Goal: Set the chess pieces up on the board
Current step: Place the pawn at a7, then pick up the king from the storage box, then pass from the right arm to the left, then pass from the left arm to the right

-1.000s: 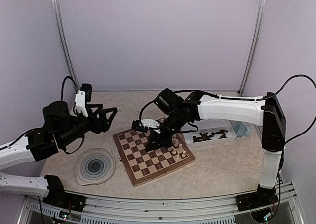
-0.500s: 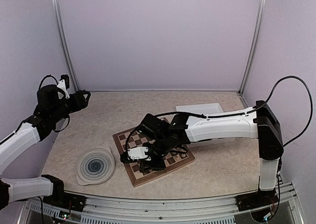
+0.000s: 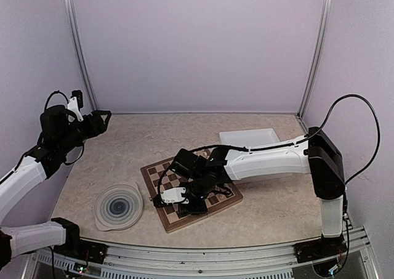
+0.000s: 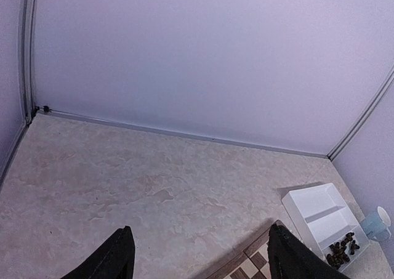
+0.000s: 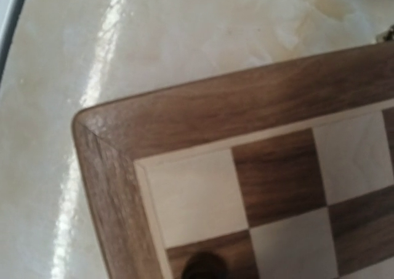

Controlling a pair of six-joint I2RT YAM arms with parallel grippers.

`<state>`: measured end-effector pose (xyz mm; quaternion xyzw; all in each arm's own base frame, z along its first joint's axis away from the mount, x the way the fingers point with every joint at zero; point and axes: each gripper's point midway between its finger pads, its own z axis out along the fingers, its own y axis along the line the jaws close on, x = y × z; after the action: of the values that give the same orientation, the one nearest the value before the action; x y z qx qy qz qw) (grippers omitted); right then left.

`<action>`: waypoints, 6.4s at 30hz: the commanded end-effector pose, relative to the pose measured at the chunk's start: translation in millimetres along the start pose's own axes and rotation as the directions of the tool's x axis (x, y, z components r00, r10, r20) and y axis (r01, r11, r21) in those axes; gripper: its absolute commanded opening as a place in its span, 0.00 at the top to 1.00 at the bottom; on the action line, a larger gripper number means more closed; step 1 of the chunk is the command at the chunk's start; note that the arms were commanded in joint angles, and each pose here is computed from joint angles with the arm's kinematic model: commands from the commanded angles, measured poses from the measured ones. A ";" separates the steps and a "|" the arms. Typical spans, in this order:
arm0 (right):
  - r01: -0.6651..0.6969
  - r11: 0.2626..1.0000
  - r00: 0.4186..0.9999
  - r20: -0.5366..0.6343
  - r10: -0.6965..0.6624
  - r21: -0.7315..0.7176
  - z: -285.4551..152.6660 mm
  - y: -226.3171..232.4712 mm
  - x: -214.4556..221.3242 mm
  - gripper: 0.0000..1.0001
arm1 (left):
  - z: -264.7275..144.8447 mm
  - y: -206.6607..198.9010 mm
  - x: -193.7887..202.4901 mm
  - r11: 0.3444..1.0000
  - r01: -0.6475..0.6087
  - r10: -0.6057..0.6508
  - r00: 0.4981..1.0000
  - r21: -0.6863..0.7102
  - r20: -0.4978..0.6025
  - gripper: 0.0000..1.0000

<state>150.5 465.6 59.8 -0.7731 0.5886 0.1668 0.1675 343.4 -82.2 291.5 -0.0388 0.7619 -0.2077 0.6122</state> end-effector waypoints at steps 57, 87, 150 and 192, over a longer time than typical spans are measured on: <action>-0.526 0.760 0.823 0.003 0.568 0.381 -174.5 -126.2 336.7 0.80 | 86.5 -305.6 163.6 0.829 -0.177 0.393 0.860 0.530 -0.326 0.29; -0.495 0.833 0.825 -0.166 0.540 0.248 -138.6 -110.3 372.0 0.81 | 89.9 -303.8 173.8 0.815 -0.171 0.405 0.852 0.553 -0.333 0.28; -0.522 0.841 0.454 0.788 0.416 -0.143 -370.5 -149.7 127.1 0.43 | 83.3 -357.6 149.9 0.438 0.372 -0.017 0.914 0.819 -0.406 0.88; -0.373 0.740 0.337 0.662 0.670 -0.559 -304.4 -121.7 91.3 0.91 | 87.4 -391.6 143.0 0.341 0.408 -0.080 0.910 0.847 -0.407 0.88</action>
<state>315.1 276.5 294.4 -0.3633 0.6292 0.6435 0.2408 313.8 -501.6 290.1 0.2173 0.5836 -0.6869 0.3746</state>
